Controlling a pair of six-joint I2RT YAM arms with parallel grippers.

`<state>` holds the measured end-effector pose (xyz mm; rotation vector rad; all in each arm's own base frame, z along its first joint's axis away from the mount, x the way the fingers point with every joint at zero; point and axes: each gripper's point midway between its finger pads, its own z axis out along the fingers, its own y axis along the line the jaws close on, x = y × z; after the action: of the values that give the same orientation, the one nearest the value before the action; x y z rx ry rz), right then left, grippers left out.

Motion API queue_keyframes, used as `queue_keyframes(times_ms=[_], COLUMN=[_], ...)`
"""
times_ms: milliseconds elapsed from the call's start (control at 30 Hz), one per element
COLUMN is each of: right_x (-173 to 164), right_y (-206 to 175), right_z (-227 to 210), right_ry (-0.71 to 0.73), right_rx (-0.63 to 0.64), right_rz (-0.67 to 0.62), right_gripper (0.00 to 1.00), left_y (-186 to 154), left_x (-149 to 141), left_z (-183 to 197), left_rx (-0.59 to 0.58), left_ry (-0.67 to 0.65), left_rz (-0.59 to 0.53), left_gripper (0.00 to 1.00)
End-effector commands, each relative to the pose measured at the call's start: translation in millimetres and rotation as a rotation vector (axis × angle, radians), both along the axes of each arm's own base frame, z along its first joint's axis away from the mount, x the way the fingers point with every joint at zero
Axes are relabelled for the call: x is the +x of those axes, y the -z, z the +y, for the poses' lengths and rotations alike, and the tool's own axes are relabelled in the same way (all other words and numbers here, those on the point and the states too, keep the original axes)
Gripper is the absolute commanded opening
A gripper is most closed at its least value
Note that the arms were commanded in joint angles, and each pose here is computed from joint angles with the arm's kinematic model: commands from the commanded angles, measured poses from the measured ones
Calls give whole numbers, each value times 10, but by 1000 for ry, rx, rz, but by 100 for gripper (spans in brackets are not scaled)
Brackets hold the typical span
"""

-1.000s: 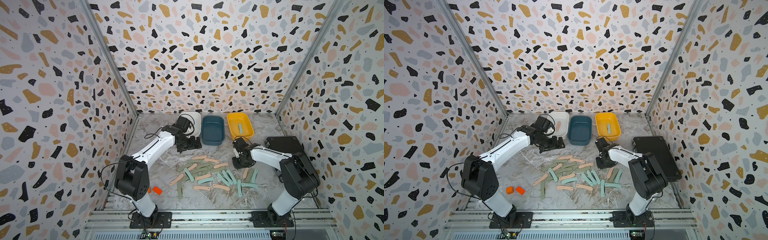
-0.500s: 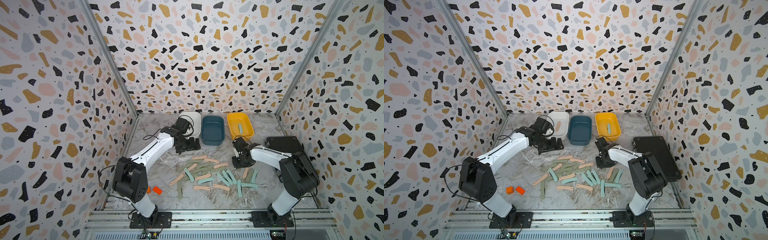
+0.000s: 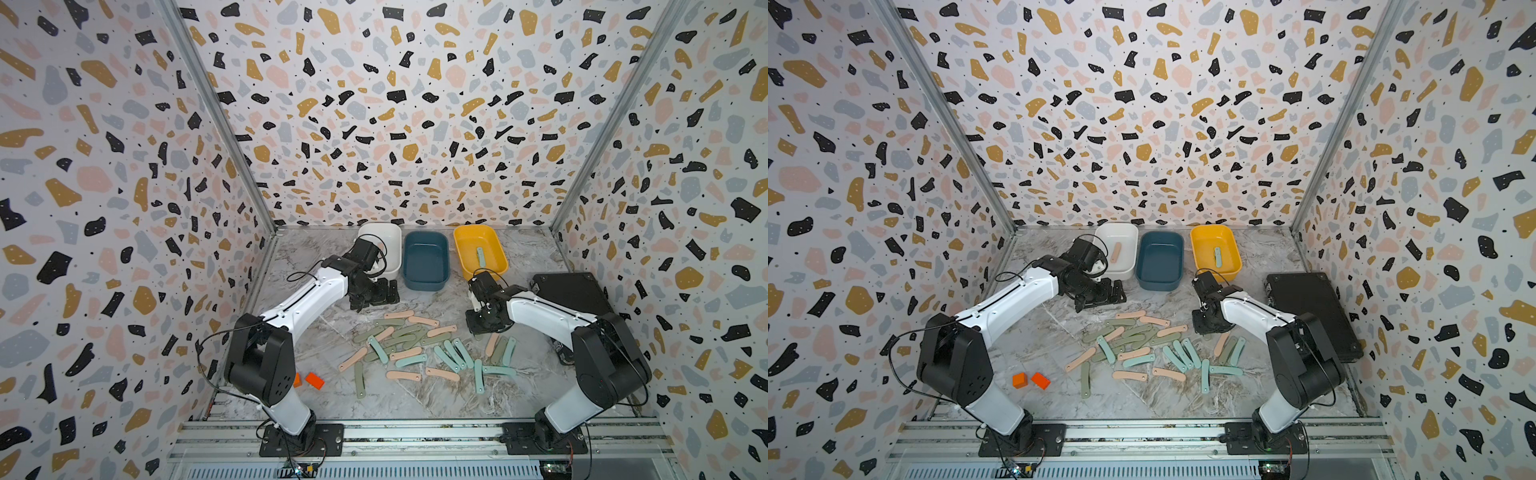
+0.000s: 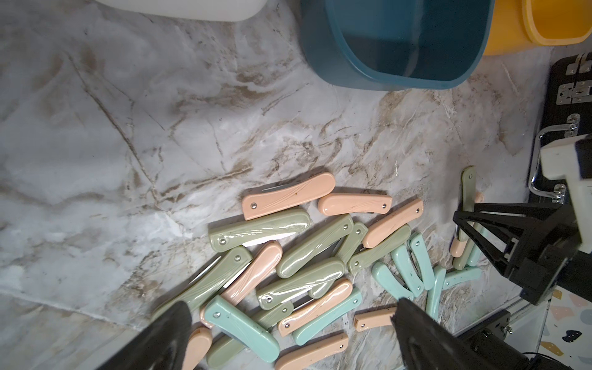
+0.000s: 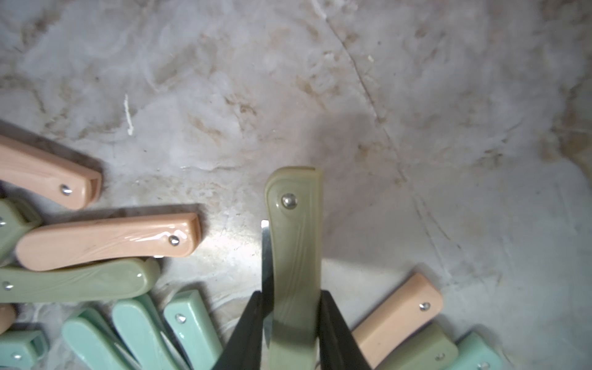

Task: Place the fruit knives into the storage box by color
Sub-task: Pick up the fruit knife from the center of the board, then place the fruit knife in the storage box.

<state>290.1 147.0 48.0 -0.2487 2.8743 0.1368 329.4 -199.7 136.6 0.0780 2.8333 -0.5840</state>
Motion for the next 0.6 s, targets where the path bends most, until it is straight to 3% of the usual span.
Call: queue_keyframes(times_ms=[0,300,567], right_x=[83,483,1113], right_y=[-325,-781,-1077], right_z=[54,344,697], right_ry=[22,20,7], right_rx=[48,148,207], right_rz=[-54,-141,-225], right_gripper=[23,23,22], left_y=[-102,-87,-19], left_x=[-10,18,35], left_z=[64,104,125], left_rx=[2,28,41], left_ry=[-15,-20,-16], left_rz=[-30,-27,-7], left_gripper=[99,99,99])
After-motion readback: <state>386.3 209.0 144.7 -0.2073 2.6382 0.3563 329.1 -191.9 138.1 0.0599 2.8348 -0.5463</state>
